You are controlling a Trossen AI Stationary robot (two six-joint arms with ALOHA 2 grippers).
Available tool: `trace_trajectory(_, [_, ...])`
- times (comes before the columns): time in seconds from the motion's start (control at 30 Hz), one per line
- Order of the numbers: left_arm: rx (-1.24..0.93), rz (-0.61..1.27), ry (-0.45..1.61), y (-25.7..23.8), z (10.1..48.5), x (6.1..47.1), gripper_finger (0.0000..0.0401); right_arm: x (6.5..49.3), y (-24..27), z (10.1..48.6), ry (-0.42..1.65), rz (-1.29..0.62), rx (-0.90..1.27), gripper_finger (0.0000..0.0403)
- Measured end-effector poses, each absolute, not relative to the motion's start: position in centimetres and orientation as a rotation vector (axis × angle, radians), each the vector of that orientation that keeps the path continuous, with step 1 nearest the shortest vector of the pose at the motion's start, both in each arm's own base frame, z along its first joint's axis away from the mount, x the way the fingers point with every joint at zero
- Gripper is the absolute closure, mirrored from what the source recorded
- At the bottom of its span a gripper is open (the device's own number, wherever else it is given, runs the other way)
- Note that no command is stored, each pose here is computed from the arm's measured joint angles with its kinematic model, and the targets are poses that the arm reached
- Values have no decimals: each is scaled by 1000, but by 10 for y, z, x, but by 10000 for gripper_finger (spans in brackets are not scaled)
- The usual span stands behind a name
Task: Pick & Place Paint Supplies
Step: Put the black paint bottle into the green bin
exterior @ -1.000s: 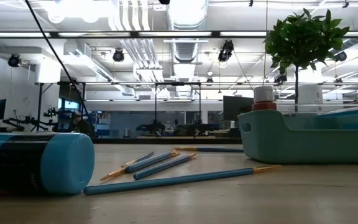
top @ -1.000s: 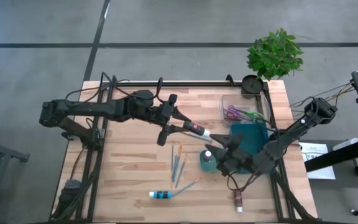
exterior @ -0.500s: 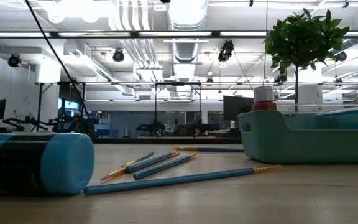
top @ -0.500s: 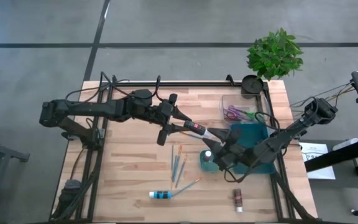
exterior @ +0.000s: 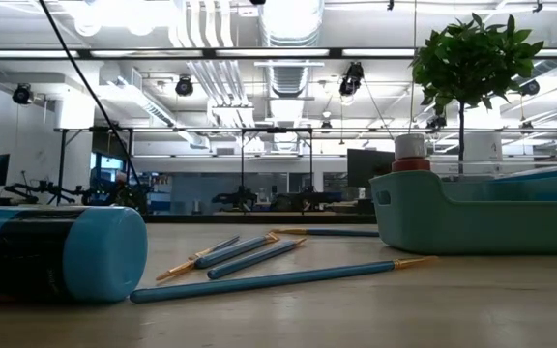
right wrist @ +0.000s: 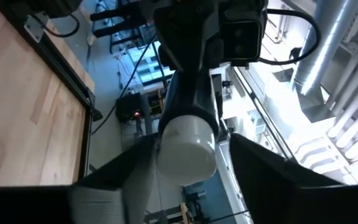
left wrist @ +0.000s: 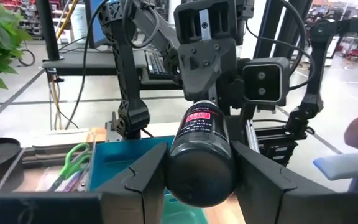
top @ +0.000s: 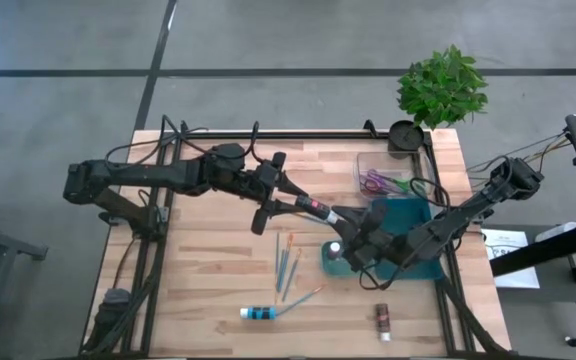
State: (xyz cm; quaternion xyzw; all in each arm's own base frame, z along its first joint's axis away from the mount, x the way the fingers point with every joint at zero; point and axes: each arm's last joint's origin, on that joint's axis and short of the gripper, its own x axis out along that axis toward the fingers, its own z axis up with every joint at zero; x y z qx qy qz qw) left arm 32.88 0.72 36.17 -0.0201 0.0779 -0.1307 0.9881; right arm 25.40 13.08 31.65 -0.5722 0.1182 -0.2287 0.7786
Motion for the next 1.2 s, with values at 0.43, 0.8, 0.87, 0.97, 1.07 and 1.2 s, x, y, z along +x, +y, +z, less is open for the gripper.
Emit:
trace_trajectory(0.43, [-54,-272,162,7,361,329,238,250,140,314,249,-452,-1264,282])
trace_trajectory(0.8, [-53,-262,148,7,363,329,238,250,141,315,225,-428,-1268,219])
trace_trajectory(0.87, [-53,-262,148,7,363,329,238,250,140,314,226,-430,-1268,219])
trace_trajectory(0.97, [-53,-262,147,7,363,329,238,250,140,315,227,-430,-1271,218])
trace_trajectory(1.07, [-53,-263,147,7,363,329,238,250,140,315,227,-431,-1270,218])
trace_trajectory(1.2, [-53,-263,147,7,363,329,238,250,140,315,227,-432,-1270,217])
